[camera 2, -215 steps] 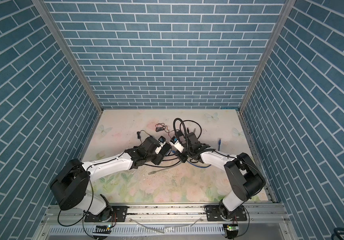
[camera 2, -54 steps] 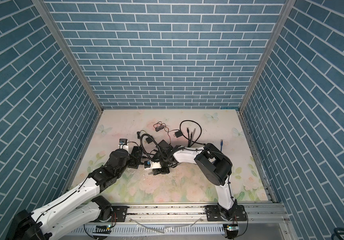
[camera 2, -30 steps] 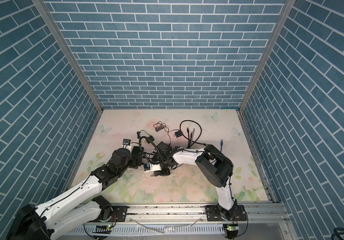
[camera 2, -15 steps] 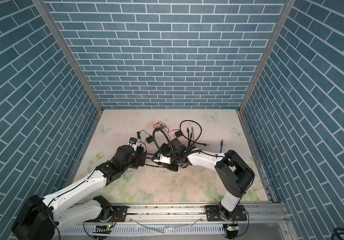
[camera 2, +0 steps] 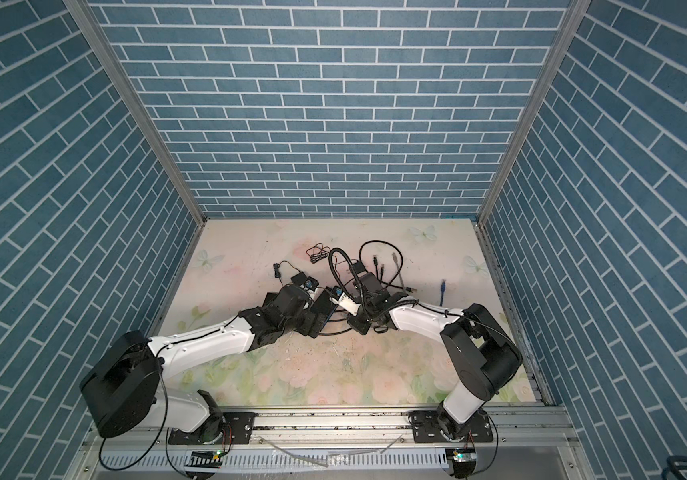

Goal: Insert the plug into the switch port
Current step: 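Grasp the grey cable's plug with the right gripper and lift it, then push the grey plug into the port beside the blue plug with the right gripper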

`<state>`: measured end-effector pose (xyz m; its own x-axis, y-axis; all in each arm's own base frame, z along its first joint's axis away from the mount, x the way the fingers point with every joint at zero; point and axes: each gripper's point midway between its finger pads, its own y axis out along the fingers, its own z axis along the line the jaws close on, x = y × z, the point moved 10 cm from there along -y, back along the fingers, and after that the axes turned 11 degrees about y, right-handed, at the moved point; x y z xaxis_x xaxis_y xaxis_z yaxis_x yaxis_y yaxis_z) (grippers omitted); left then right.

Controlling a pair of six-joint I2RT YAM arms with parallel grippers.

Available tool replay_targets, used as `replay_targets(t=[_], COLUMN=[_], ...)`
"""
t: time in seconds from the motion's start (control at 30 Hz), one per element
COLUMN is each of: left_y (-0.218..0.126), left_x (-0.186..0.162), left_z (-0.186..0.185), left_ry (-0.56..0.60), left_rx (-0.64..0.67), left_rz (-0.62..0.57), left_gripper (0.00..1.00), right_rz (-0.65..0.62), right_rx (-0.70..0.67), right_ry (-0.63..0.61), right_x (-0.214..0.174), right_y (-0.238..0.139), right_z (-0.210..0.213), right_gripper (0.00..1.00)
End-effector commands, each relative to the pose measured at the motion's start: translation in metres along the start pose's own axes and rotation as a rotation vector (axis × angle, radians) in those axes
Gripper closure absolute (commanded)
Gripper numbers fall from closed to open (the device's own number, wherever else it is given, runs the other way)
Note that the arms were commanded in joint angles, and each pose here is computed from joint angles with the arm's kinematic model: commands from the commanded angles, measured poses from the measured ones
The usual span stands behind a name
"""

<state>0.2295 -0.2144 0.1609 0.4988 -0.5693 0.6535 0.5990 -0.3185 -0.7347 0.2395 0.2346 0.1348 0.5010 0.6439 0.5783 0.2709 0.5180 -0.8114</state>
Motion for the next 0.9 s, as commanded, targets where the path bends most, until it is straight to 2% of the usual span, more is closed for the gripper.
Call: replay_targets(t=[0.0, 0.4, 0.87], left_y=[0.007, 0.026, 0.041], left_x=[0.006, -0.001, -0.031], left_z=[-0.007, -0.014, -0.020], left_ry=[0.063, 0.050, 0.004], left_rx=[0.017, -0.019, -0.052], left_rz=[0.026, 0.092, 0.049], left_gripper=[0.00, 0.01, 0.07], right_rz=[-0.017, -0.094, -0.117], right_rx=[-0.066, -0.007, 0.094], right_ry=[0.099, 0.162, 0.187], right_x=[-0.006, 0.000, 0.000], right_y=[-0.003, -0.005, 0.014], right_z=[-0.008, -0.011, -0.008], right_gripper=[1.00, 1.00, 1.00])
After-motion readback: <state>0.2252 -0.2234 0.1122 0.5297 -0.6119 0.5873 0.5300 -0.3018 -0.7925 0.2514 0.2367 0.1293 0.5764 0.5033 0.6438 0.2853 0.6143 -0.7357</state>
